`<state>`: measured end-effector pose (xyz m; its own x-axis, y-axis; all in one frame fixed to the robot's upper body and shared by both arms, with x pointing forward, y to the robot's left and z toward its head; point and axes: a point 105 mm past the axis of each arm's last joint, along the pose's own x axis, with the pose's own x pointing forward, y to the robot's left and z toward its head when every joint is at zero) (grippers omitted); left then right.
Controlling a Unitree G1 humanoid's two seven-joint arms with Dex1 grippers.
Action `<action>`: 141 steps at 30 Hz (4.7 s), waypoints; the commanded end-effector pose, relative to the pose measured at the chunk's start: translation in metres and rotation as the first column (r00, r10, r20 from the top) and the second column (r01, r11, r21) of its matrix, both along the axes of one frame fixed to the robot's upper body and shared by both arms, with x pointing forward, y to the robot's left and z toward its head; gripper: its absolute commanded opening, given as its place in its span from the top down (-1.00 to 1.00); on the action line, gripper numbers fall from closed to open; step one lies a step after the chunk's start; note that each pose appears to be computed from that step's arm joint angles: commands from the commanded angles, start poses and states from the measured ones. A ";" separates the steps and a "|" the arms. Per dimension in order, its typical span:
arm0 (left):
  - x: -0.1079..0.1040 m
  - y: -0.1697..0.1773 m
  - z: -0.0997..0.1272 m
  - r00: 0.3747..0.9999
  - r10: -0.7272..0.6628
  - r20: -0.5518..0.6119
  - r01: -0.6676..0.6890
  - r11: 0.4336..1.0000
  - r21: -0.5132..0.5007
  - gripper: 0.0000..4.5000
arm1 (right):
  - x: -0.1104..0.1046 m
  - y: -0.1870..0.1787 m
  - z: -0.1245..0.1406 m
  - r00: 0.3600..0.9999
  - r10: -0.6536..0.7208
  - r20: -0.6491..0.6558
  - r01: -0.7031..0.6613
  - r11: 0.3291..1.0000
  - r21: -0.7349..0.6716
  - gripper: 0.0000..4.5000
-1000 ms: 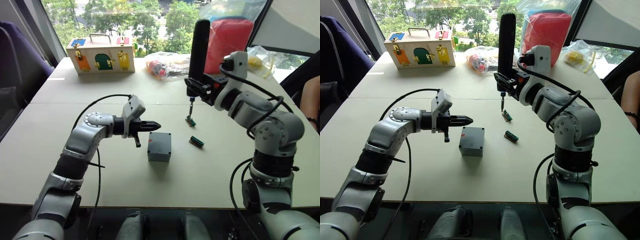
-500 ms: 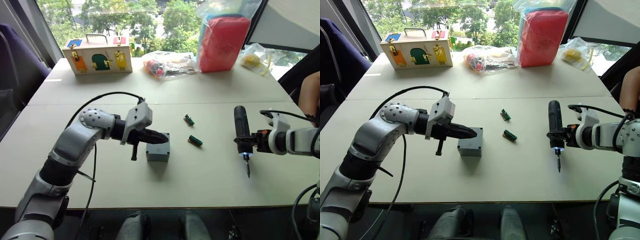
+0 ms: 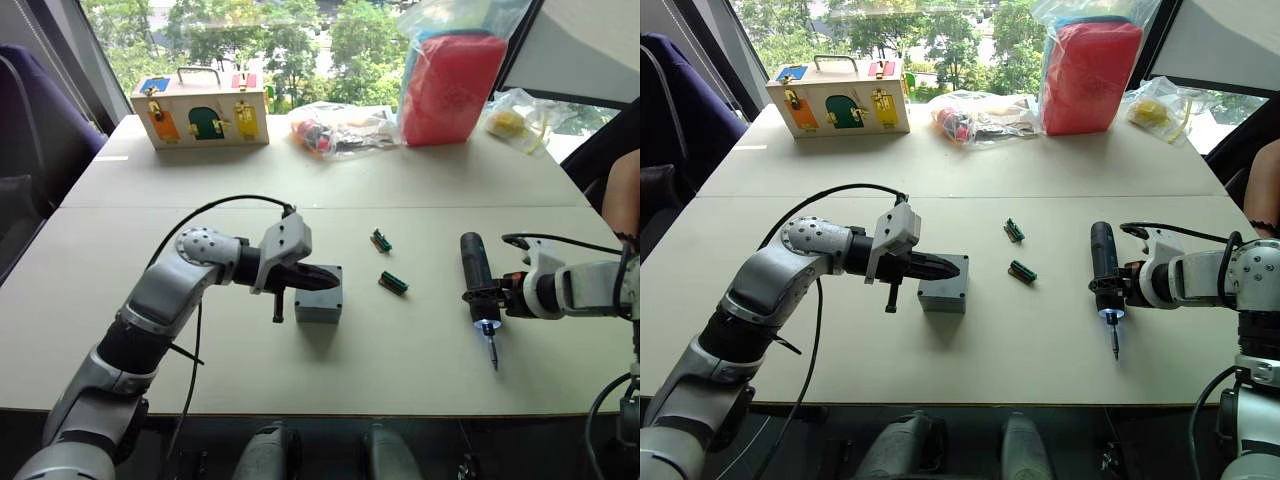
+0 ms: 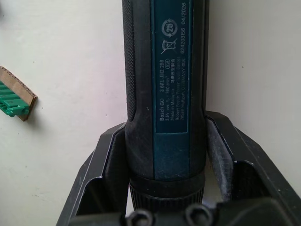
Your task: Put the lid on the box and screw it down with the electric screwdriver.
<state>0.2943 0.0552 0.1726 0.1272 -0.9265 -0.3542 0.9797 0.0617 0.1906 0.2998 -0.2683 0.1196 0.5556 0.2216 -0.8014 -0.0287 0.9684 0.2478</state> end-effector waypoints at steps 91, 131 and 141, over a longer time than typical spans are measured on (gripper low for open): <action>0.036 0.039 -0.048 0.959 0.281 -0.032 -0.277 0.957 0.090 1.00 | -0.027 0.188 -0.009 0.313 0.813 0.491 -0.809 0.499 -0.310 -0.99; 0.025 0.033 0.021 0.964 0.263 -0.031 -0.265 0.960 -0.093 1.00 | 0.114 0.119 0.012 0.561 0.527 0.638 -0.413 0.846 -0.336 -0.13; 0.025 0.033 0.020 0.964 0.263 -0.035 -0.265 0.960 -0.094 1.00 | 0.112 0.118 0.008 0.570 0.525 0.632 -0.418 0.847 -0.327 -0.02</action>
